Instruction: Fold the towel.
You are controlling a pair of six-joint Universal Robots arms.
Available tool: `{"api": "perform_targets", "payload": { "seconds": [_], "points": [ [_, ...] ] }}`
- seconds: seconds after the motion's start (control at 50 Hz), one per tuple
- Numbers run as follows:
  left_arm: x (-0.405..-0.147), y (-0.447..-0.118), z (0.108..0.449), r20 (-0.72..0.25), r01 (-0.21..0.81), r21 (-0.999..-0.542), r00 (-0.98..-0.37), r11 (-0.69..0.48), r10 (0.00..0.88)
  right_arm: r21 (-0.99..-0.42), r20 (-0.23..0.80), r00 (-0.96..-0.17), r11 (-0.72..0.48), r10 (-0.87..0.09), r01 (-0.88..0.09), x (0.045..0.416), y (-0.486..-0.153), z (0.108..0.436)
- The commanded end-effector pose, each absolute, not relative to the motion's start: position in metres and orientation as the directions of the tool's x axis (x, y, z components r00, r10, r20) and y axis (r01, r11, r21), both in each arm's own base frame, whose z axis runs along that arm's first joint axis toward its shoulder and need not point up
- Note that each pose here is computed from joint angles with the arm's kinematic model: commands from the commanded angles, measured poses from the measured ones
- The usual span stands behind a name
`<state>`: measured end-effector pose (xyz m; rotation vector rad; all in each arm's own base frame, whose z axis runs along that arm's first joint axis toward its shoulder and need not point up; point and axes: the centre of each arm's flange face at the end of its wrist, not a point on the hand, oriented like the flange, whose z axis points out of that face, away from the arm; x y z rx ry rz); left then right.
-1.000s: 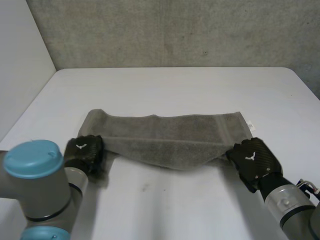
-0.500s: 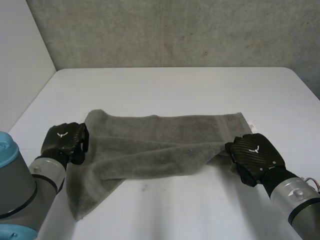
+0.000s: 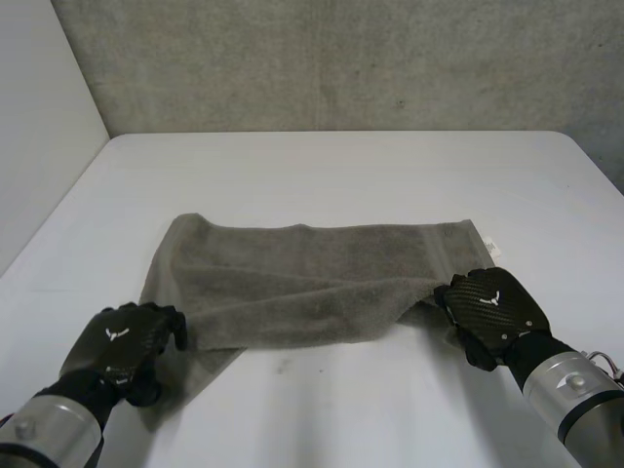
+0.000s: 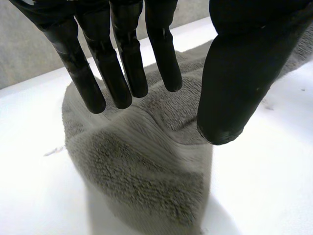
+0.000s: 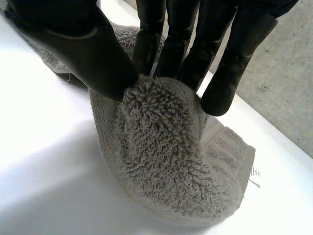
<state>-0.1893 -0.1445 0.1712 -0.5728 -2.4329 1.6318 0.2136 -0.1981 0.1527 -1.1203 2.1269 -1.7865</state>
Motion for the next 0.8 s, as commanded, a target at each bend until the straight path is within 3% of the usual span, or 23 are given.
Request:
{"api": "perform_targets", "payload": {
  "seconds": [0.02,0.28,0.48,0.8],
  "points": [
    [-0.186,-0.137,0.162,-0.077,0.236,-0.897,-0.916,0.373,0.394,-0.896,0.339,-0.709,0.018,-0.619,-0.444,0.214,-0.197,0.151],
    [-0.185,-0.141,0.144,-0.077,0.248,-0.876,-0.918,0.413,0.389,-0.894,0.337,-0.708,0.024,-0.621,-0.447,0.213,-0.196,0.149],
    [-0.187,-0.146,0.133,-0.152,0.344,-0.844,-0.889,0.412,0.431,-0.895,0.337,-0.707,0.022,-0.622,-0.446,0.213,-0.195,0.149],
    [-0.19,-0.159,0.127,-0.161,0.346,-0.85,-0.888,0.397,0.43,-0.894,0.335,-0.705,0.026,-0.625,-0.448,0.214,-0.194,0.147]
  ]
}}
